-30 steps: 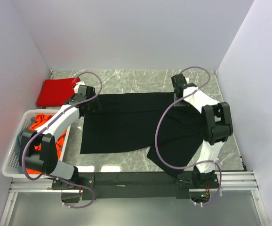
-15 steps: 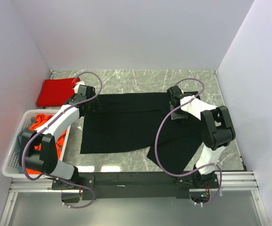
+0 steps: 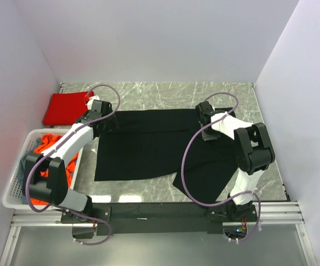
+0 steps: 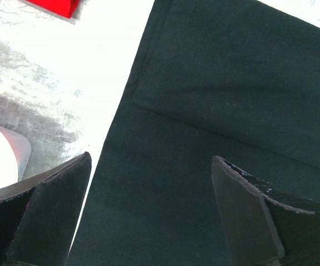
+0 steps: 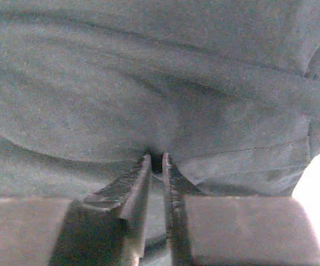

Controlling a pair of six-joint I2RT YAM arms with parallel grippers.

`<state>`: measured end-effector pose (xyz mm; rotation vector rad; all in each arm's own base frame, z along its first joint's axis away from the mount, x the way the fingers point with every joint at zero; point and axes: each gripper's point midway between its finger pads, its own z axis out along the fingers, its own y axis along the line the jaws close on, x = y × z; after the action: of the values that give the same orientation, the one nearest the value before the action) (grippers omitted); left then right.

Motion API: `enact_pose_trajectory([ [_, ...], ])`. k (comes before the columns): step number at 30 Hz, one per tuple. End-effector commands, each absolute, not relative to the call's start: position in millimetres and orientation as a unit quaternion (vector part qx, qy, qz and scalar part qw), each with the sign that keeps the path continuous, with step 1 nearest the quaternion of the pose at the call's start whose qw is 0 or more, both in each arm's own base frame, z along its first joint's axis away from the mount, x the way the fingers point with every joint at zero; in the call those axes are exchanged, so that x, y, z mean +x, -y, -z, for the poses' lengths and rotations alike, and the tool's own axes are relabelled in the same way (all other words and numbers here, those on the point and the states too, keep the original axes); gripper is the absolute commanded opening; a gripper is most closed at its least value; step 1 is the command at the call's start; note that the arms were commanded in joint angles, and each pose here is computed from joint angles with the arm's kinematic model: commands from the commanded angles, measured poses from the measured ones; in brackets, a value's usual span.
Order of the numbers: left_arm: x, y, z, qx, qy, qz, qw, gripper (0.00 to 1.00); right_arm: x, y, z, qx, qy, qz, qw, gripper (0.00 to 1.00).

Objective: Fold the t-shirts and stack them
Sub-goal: Fold the tshirt

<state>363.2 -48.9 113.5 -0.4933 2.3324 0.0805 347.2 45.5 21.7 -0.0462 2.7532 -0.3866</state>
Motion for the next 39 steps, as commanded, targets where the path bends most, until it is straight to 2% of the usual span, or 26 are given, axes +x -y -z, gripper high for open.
enact_pose_trajectory([
  [1, 374, 51, -133, -0.189, -0.898, -0.024, 0.396, 0.95, 368, -43, -38, -0.015, -0.965, 0.156, 0.212, 0.14],
  [4, 374, 51, -132, -0.189, -0.899, -0.025, 0.394, 0.95, 378, -40, -50, -0.015, -0.960, 0.169, 0.223, 0.01],
  [11, 375, 52, -129, -0.187, -0.901, -0.026, 0.391, 0.95, 407, -36, -69, -0.018, -0.952, 0.190, 0.241, 0.00],
  [17, 374, 52, -127, -0.185, -0.902, -0.026, 0.388, 0.95, 440, -35, -79, -0.034, -0.944, 0.210, 0.251, 0.07],
  [26, 374, 53, -123, -0.182, -0.906, -0.027, 0.382, 0.95, 489, -24, -104, -0.041, -0.931, 0.233, 0.277, 0.42],
  [30, 374, 53, -123, -0.182, -0.906, -0.027, 0.381, 0.95, 494, -19, -112, -0.017, -0.930, 0.233, 0.285, 0.44],
  [34, 374, 52, -123, -0.184, -0.906, -0.028, 0.381, 0.95, 482, -35, -134, 0.036, -0.930, 0.162, 0.327, 0.44],
  [36, 374, 52, -123, -0.184, -0.906, -0.028, 0.381, 0.95, 468, -50, -124, 0.046, -0.937, 0.109, 0.329, 0.43],
  [37, 374, 53, -124, -0.184, -0.905, -0.026, 0.382, 0.95, 462, -56, -140, 0.050, -0.932, 0.083, 0.348, 0.42],
  [39, 374, 53, -125, -0.183, -0.905, -0.024, 0.383, 0.95, 444, -70, -125, 0.050, -0.938, 0.034, 0.342, 0.42],
])
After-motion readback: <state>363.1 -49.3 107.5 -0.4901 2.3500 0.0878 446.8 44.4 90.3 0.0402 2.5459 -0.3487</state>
